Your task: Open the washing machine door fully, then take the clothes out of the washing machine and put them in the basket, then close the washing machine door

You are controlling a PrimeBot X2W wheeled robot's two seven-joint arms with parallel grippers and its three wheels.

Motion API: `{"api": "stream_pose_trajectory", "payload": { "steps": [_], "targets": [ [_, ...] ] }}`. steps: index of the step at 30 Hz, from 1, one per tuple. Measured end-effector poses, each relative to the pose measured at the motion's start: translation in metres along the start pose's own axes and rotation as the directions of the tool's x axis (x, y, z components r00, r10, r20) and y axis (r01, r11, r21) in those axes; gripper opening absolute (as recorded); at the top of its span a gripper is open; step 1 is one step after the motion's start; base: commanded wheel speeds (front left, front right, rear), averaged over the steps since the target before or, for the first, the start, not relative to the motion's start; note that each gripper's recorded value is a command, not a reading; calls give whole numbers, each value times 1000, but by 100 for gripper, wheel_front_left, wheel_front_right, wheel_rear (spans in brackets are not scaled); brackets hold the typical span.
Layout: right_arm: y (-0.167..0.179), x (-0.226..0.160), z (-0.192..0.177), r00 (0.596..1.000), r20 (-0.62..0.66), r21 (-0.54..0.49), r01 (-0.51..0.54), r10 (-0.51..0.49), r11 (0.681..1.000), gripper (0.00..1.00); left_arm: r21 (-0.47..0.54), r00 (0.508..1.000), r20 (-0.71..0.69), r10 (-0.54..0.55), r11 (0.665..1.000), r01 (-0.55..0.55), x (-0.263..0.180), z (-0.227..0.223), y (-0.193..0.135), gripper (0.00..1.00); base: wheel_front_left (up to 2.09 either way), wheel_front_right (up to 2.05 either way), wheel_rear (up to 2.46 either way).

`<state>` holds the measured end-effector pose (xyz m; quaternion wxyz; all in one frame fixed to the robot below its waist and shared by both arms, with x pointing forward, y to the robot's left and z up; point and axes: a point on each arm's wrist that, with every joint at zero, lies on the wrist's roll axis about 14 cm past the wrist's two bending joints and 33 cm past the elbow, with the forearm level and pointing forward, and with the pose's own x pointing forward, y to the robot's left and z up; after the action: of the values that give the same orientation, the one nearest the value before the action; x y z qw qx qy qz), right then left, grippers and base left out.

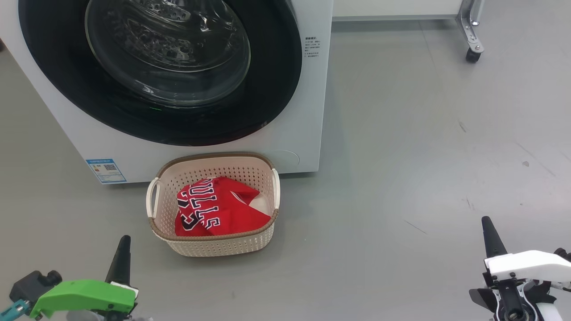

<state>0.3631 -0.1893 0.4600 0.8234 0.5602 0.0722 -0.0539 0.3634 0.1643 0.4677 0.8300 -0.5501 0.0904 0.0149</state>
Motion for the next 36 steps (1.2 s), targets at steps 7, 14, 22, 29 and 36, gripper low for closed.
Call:
{"api": "stream_pose_trajectory", "payload": {
  "steps": [7,14,22,29,36],
  "targets": [
    [4,2,5,1000,9,91,-18,18,996,0,-88,1000,10,-5,996,6,0,4,1,0,0,0,0],
    [5,3,9,999,15,180,-30,28,983,0,-188,1000,25,-19,982,23,2,11,0,0,0,0,0],
    [10,5,15,998,31,279,-58,51,959,0,-283,998,47,-30,958,42,3,18,-1,0,0,0,0],
    [11,6,21,997,45,361,-76,65,929,0,-379,997,65,-37,924,59,3,23,0,0,0,0,0],
    [13,7,22,996,50,376,-84,70,923,0,-390,997,71,-43,918,67,5,25,-2,0,0,0,0]
  ]
}}
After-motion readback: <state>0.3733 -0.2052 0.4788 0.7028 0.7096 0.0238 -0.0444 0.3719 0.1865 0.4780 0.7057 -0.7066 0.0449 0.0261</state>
